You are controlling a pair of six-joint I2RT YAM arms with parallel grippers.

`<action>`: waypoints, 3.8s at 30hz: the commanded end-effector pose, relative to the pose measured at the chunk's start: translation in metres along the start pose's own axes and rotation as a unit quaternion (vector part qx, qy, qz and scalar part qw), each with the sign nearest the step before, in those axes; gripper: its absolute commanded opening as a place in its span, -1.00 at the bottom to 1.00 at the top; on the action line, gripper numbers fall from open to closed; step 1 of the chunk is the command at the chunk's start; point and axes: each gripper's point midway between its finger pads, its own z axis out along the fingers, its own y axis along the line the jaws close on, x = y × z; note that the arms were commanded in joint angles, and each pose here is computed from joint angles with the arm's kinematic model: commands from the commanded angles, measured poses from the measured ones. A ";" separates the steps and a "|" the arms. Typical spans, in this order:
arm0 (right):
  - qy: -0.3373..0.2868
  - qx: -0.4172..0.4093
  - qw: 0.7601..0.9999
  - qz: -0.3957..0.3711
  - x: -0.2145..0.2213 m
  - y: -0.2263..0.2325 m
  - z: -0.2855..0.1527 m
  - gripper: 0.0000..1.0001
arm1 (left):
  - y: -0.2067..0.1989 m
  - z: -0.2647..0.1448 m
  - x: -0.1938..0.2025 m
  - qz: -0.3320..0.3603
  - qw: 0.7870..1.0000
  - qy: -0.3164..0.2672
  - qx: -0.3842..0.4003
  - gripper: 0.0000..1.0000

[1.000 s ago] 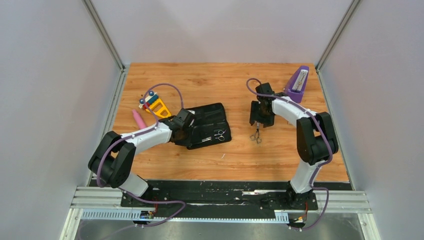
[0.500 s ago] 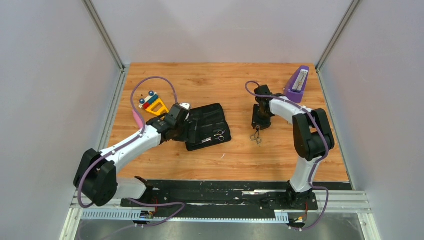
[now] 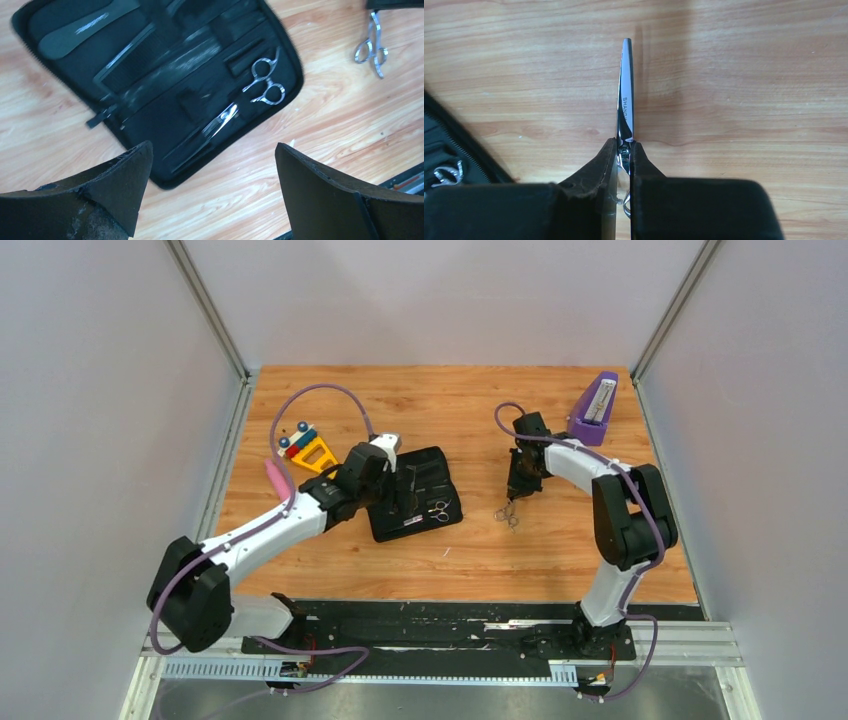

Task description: Sort the hair-cutting tools

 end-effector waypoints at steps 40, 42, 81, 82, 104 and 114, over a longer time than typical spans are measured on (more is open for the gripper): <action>-0.134 -0.349 0.907 0.192 -0.046 0.117 -0.148 -1.00 | -0.146 0.022 -0.089 -0.052 0.946 -0.174 0.269 0.38; -0.137 -0.349 0.906 0.194 -0.046 0.117 -0.149 -1.00 | -0.149 0.017 -0.090 -0.053 0.941 -0.181 0.282 0.39; -0.145 -0.331 0.924 0.128 -0.042 0.119 -0.136 -0.16 | -0.058 0.024 -0.067 -0.185 0.944 -0.164 0.217 -1.00; -0.142 -0.325 0.928 0.116 -0.040 0.118 -0.131 -0.13 | -0.043 0.024 -0.068 -0.196 0.944 -0.166 0.208 -1.00; -0.005 -0.081 0.989 -0.124 0.024 0.132 0.004 -0.27 | 0.070 -0.056 -0.034 -0.243 0.957 -0.110 0.114 -1.00; 0.001 -0.039 0.989 -0.146 0.037 0.109 0.010 -0.59 | 0.052 -0.046 -0.029 -0.227 0.955 -0.069 0.180 -1.00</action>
